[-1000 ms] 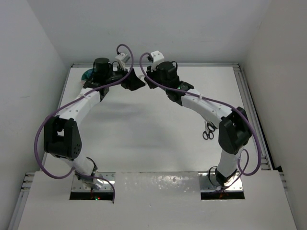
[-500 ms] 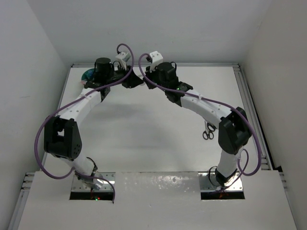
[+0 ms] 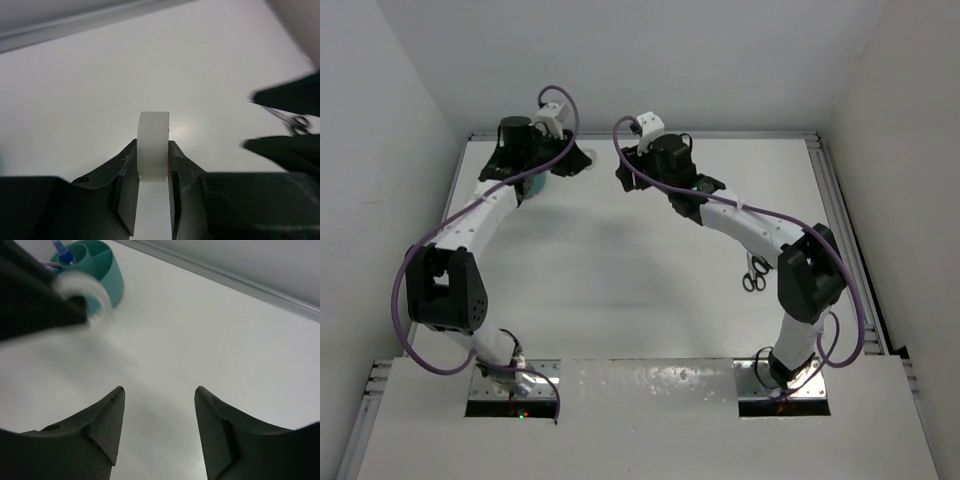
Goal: Sort the stationery into containers
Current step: Place the stationery in the storage box.
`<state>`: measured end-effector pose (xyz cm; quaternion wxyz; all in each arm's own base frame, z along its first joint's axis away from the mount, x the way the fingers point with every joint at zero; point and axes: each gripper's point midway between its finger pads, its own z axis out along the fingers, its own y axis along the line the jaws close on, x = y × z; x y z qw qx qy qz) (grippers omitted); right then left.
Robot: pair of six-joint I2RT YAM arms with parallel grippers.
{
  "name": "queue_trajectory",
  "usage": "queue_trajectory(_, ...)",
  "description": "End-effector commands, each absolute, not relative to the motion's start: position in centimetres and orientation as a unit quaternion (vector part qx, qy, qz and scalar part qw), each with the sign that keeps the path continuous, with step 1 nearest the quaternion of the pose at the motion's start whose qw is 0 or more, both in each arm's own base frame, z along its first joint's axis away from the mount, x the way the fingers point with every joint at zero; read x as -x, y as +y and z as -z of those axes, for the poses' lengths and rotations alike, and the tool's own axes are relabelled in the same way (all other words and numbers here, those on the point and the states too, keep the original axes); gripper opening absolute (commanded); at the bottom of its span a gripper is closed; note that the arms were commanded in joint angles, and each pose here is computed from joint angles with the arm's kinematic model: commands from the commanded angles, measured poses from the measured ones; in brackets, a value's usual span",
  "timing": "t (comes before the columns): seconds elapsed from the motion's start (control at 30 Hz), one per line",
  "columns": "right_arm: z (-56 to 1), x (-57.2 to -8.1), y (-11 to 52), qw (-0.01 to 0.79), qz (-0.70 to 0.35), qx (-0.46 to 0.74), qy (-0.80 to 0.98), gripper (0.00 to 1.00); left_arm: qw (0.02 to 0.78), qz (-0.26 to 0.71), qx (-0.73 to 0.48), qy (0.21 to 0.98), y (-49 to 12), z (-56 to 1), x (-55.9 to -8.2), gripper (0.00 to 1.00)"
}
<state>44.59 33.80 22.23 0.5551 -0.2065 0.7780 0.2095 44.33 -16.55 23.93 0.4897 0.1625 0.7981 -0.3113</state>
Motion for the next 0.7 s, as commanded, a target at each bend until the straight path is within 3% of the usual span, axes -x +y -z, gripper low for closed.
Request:
queue_trajectory(0.0, -24.0, -44.6, 31.1, 0.572, -0.200, 0.177, 0.776, 0.58, 0.563, 0.163, -0.105, 0.803, -8.4, -27.3, -48.2, 0.00)
queue_trajectory(0.2, -22.9, -45.3, 29.1, 0.565, -0.191, 0.152, 0.788, 0.59, 0.602, 0.034, -0.071, 0.795, -2.3, -27.4, -53.0, 0.00)
queue_trajectory(0.43, -21.0, -45.5, 28.5, 0.546, -0.167, 0.157, 0.806, 0.59, 0.572, -0.026, 0.001, 0.820, 0.3, -22.8, -58.3, 0.00)
queue_trajectory(0.67, -20.2, -45.5, 27.4, 0.540, -0.156, 0.147, 0.814, 0.59, 0.544, -0.057, 0.046, 0.836, 1.1, -19.0, -59.2, 0.00)
